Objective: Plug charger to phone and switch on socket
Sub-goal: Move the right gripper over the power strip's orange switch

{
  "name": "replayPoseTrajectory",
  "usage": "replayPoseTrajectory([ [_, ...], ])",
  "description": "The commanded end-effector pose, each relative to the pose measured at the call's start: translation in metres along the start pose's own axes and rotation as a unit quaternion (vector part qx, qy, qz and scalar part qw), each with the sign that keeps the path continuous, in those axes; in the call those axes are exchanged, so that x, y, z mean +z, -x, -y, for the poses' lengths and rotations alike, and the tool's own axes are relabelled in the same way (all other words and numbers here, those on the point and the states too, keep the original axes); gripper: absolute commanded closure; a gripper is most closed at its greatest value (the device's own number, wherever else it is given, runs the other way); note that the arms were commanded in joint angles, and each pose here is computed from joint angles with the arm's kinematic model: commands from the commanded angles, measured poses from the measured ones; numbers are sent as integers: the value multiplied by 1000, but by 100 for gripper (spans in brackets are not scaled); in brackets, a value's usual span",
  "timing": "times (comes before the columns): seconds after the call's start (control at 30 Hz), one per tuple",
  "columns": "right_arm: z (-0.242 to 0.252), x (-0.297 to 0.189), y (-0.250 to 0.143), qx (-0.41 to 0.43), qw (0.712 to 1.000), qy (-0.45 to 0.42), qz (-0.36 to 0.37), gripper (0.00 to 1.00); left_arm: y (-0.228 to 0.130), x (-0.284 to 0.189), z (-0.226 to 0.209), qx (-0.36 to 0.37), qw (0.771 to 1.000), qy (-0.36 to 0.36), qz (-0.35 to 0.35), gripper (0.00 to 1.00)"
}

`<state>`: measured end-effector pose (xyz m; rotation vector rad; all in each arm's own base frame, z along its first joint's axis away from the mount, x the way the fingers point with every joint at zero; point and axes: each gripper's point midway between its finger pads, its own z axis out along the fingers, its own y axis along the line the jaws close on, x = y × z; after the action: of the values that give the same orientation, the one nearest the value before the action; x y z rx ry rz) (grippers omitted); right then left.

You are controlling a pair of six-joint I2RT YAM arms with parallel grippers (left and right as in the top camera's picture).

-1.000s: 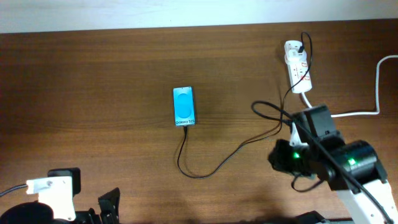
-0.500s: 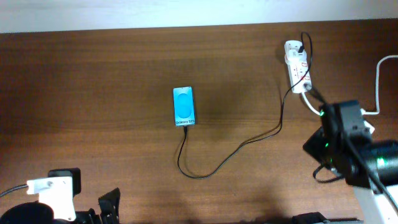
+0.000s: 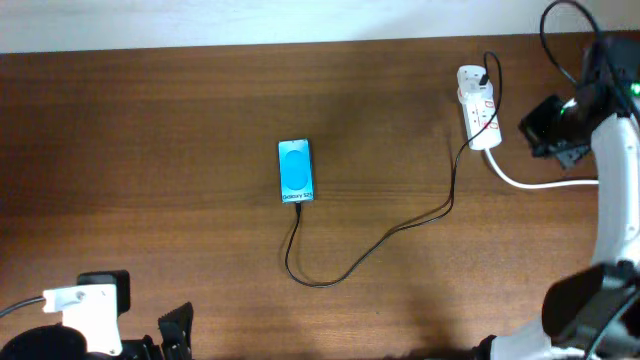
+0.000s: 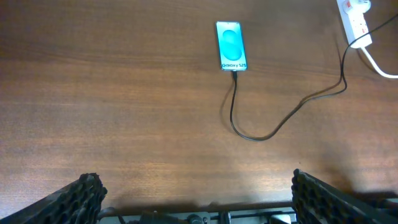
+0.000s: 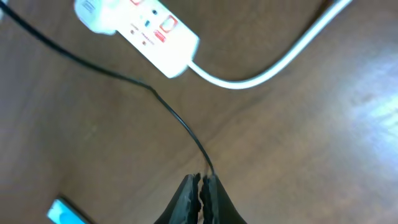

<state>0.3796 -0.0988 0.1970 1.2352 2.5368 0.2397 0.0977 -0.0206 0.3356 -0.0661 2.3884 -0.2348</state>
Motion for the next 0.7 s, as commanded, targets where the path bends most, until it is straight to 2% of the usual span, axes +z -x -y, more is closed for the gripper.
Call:
replayPoseTrajectory([
  [0.0,-9,9,26,36,998,55,-3,96,0,0,-1,-1,1000,2,2,1],
  [0.17,-25,28,76,100,987,117,47,96,0,0,-1,-1,1000,2,2,1],
  [0.23,-36,47,89,135,980,142,43,96,0,0,-1,-1,1000,2,2,1],
  [0.4,-53,112,101,171,968,181,8,96,0,0,-1,-1,1000,2,2,1],
  [0.67,-74,174,95,187,965,182,0,96,0,0,-1,-1,1000,2,2,1],
])
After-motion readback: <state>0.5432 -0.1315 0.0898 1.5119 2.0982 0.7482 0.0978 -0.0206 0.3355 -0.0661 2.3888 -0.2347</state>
